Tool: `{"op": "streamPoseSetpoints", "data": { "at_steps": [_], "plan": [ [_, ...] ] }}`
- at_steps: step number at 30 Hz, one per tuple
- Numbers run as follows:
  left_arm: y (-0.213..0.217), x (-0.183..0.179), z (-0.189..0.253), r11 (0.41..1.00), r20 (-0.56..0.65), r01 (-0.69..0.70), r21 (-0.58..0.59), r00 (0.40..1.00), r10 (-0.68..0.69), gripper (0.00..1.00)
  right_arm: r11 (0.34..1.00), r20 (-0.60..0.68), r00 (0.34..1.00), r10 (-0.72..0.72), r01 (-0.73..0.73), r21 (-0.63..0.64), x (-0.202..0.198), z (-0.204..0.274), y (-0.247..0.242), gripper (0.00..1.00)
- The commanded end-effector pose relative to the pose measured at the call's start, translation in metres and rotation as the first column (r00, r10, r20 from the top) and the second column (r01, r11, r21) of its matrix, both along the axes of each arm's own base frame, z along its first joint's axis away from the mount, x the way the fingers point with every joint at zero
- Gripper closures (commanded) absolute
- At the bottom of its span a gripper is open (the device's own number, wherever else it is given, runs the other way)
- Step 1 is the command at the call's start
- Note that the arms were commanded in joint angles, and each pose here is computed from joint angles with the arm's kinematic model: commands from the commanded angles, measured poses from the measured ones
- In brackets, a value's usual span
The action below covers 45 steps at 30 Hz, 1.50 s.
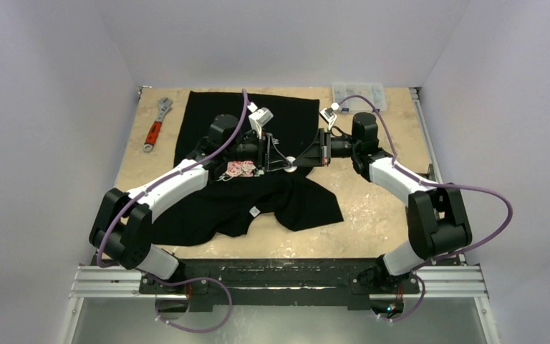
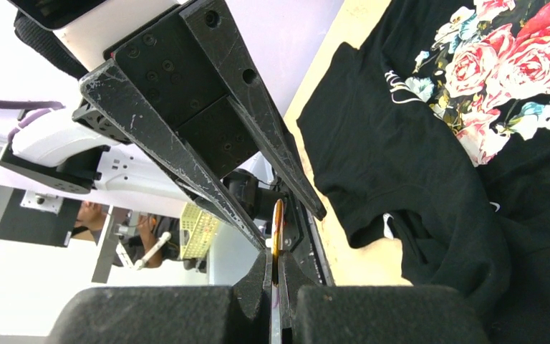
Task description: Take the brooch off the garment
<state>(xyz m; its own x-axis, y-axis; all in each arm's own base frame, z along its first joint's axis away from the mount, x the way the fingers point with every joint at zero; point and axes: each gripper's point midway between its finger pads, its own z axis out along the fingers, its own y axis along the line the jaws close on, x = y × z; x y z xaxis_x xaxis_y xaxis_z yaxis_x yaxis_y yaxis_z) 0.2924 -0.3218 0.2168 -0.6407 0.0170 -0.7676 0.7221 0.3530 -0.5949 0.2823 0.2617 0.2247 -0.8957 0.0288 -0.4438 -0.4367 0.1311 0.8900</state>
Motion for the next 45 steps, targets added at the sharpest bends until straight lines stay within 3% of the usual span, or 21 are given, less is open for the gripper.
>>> {"op": "streamPoseSetpoints", "data": {
  "at_steps": [1,10,17,21,27,29,40,45],
  "plan": [
    [-0.003,0.009,0.001,1.0,0.008,-0.013,0.01,1.0,0.013,0.67,0.997,0.178,0.982,0.065,-0.073,0.039,-0.013,0.042,0.007,1.0],
    [-0.004,0.003,-0.009,0.999,-0.005,0.033,0.025,0.999,-0.032,0.73,0.993,0.29,0.951,0.104,-0.114,0.021,-0.017,0.05,0.009,1.0],
    [-0.006,-0.01,-0.005,0.995,-0.004,0.103,-0.013,0.995,-0.103,1.0,0.986,0.336,0.927,0.167,-0.167,-0.03,-0.019,0.045,0.007,1.0],
    [-0.006,-0.016,0.005,0.99,0.012,0.124,-0.063,0.992,-0.124,1.0,0.982,0.347,0.918,0.191,-0.183,-0.055,-0.02,0.044,0.005,1.0],
    [-0.004,-0.019,0.018,0.985,0.023,0.126,-0.12,0.992,-0.124,1.0,0.975,0.336,0.917,0.215,-0.186,-0.119,-0.022,0.034,-0.001,0.58],
    [-0.001,-0.016,0.024,0.983,0.009,0.108,-0.151,0.994,-0.108,1.0,0.974,0.334,0.917,0.216,-0.181,-0.133,-0.023,0.031,-0.004,0.54],
    [0.006,-0.012,0.037,0.973,0.003,0.092,-0.211,0.996,-0.093,1.0,0.979,0.337,0.922,0.193,-0.156,-0.133,-0.026,0.028,-0.008,0.63],
    [0.005,-0.012,0.039,0.971,0.003,0.091,-0.219,0.996,-0.093,1.0,0.983,0.331,0.927,0.176,-0.146,-0.113,-0.022,0.033,-0.006,0.61]
  ]
}}
